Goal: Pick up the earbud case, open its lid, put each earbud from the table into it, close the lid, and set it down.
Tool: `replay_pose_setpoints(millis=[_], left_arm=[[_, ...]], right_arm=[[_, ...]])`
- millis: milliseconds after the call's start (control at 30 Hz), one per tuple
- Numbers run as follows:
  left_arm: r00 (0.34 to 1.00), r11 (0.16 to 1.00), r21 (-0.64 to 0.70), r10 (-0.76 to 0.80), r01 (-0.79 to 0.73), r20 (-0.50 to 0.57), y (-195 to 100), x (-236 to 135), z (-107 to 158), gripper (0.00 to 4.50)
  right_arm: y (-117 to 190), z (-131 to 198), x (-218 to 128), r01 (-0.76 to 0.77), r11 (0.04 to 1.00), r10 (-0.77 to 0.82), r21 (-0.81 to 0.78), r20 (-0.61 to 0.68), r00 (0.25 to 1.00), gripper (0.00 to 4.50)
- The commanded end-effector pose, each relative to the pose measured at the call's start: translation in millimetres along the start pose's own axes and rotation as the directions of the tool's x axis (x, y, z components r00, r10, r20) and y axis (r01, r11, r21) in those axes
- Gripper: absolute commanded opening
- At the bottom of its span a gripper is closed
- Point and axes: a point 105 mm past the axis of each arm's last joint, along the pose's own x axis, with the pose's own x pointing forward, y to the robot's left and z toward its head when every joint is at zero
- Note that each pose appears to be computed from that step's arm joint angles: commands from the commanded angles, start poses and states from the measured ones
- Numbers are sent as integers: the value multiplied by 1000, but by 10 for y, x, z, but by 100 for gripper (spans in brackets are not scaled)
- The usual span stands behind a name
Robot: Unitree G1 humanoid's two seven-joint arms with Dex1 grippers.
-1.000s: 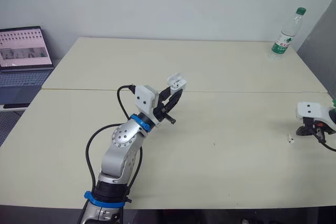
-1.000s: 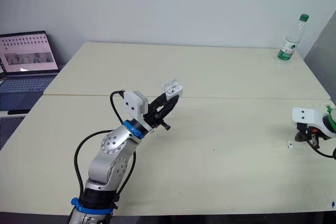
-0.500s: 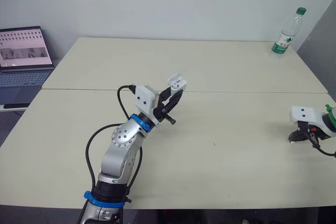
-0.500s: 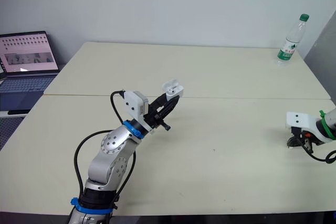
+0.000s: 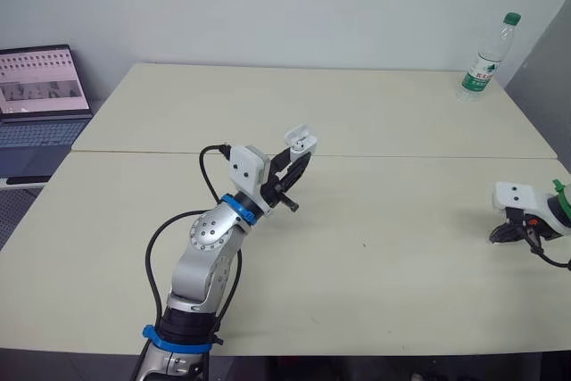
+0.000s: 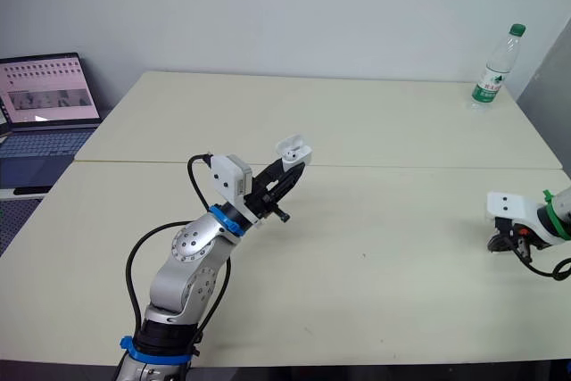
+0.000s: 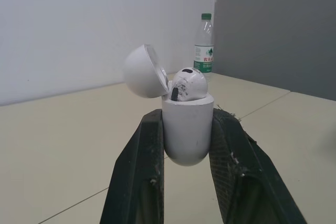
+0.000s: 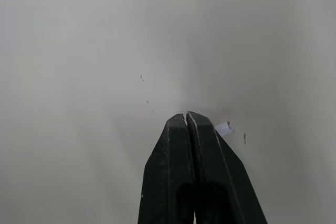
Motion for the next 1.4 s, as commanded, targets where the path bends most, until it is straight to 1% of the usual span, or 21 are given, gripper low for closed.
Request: replay_pose_setpoints(millis=[33,167,367,533,733,867,1100,1400], left_arm=[[998,1000,25,-16,15,56,-39,21,155,80],[998,1000,26,-16,15,57,-39,25,155,80],[998,1000,25,-16,15,57,-36,27,154,80],[998,1000,24,-18,16,59,-38,30,153,80],[998,1000,24,-17,16,59,-39,33,151,80],[998,1000,23,-16,15,59,-42,30,150,80],[998,1000,24,-17,15,56,-40,26,149,80],[998,999,25,-21,20,55,-41,27,153,80]], right_arm=[[-74,-5,-162,45,999,-45,-6,-8,999,4],[-105,9,-182,58,998,-58,0,0,998,4],[-150,123,-271,59,997,-62,49,60,996,4],[-192,101,-316,80,996,-83,50,45,996,4],[-122,145,-261,35,999,-37,35,60,998,4],[-23,107,-177,-1,1000,0,24,49,999,4],[-7,55,-103,10,1000,-11,26,37,999,4],[-42,29,-138,34,999,-35,39,32,999,4]])
